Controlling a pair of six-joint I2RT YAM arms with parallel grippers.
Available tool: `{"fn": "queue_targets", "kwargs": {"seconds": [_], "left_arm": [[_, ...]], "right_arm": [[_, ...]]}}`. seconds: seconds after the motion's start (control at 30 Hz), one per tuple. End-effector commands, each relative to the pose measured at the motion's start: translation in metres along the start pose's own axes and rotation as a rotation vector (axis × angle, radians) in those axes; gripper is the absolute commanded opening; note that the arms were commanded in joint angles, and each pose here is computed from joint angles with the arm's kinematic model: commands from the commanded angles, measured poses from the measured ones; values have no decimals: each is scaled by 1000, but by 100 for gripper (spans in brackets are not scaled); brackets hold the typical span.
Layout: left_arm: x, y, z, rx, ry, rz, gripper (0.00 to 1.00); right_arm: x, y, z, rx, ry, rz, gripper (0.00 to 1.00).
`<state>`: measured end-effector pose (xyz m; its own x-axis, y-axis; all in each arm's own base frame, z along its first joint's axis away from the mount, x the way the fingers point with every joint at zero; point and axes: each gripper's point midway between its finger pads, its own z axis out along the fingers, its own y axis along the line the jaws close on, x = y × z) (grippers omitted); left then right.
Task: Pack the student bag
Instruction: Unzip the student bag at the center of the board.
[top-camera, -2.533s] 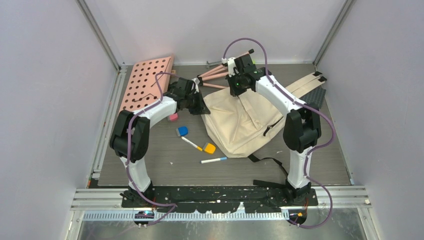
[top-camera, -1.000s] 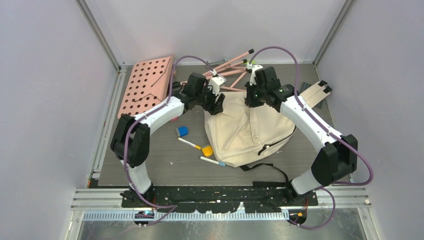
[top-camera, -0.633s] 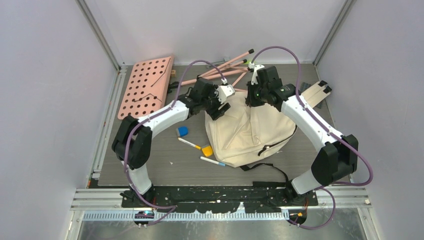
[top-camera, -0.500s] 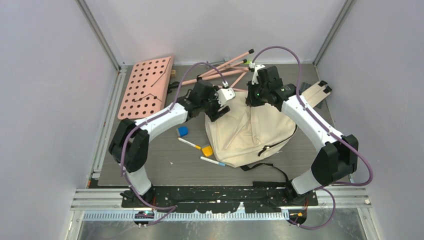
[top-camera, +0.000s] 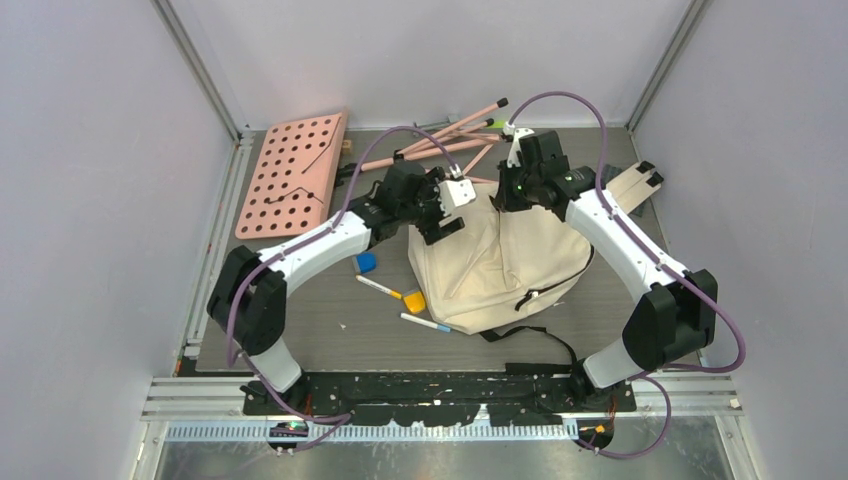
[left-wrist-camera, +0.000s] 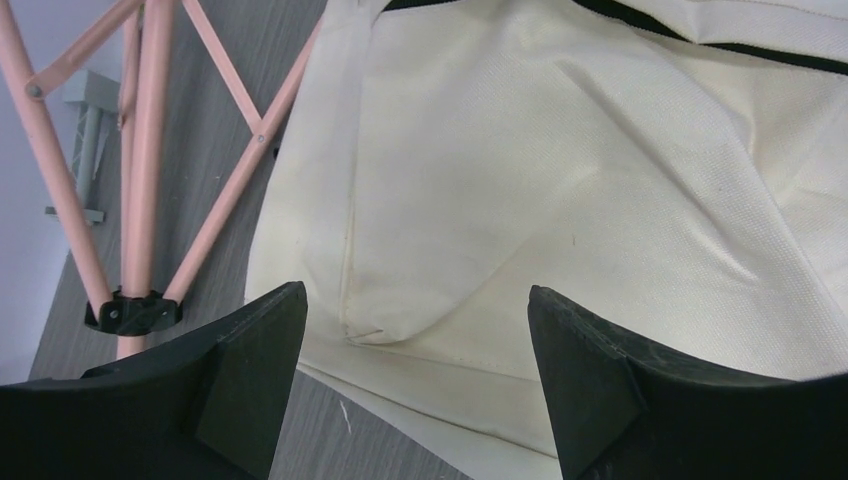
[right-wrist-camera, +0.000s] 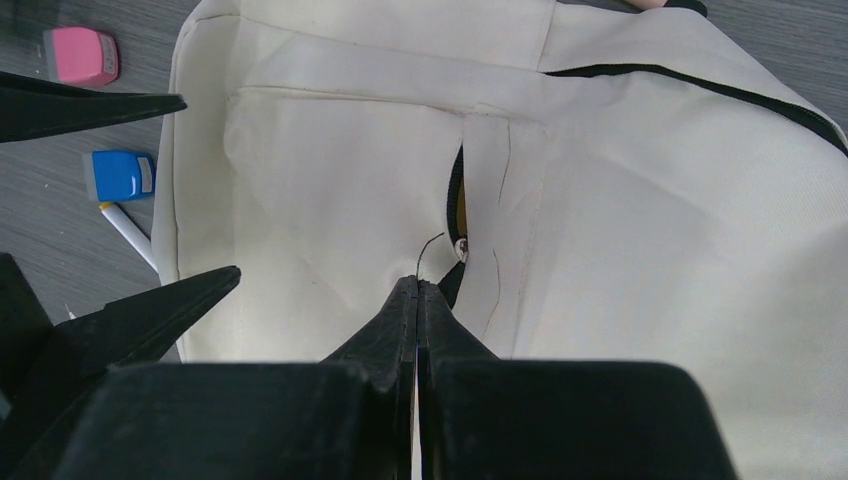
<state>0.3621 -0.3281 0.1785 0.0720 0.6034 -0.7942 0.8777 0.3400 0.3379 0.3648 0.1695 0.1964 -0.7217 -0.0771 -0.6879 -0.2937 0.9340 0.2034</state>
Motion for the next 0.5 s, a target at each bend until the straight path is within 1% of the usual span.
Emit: {"fn": "queue_targets", "kwargs": {"seconds": [0.0, 0.2, 0.3, 0.33, 0.4, 0.47], "left_arm": [[2, -2, 16, 21, -19, 24, 84], [7, 1, 38, 4, -33, -18, 82], [11, 7, 47, -34, -28, -59, 74], [11, 10, 50, -46, -31, -71, 67], [12, 11, 52, -52, -25, -88, 48], [13, 13, 52, -65, -15, -110, 25]], "right_arm": [[-14, 6, -12, -31, -54, 15, 1], [-7, 1, -10, -23, -39, 17, 1], [1, 0, -10, -24, -19, -2, 1], [2, -1, -10, -24, -14, -7, 1], [9, -3, -9, -20, 5, -26, 1], [17, -7, -10, -7, 30, -41, 1]]}}
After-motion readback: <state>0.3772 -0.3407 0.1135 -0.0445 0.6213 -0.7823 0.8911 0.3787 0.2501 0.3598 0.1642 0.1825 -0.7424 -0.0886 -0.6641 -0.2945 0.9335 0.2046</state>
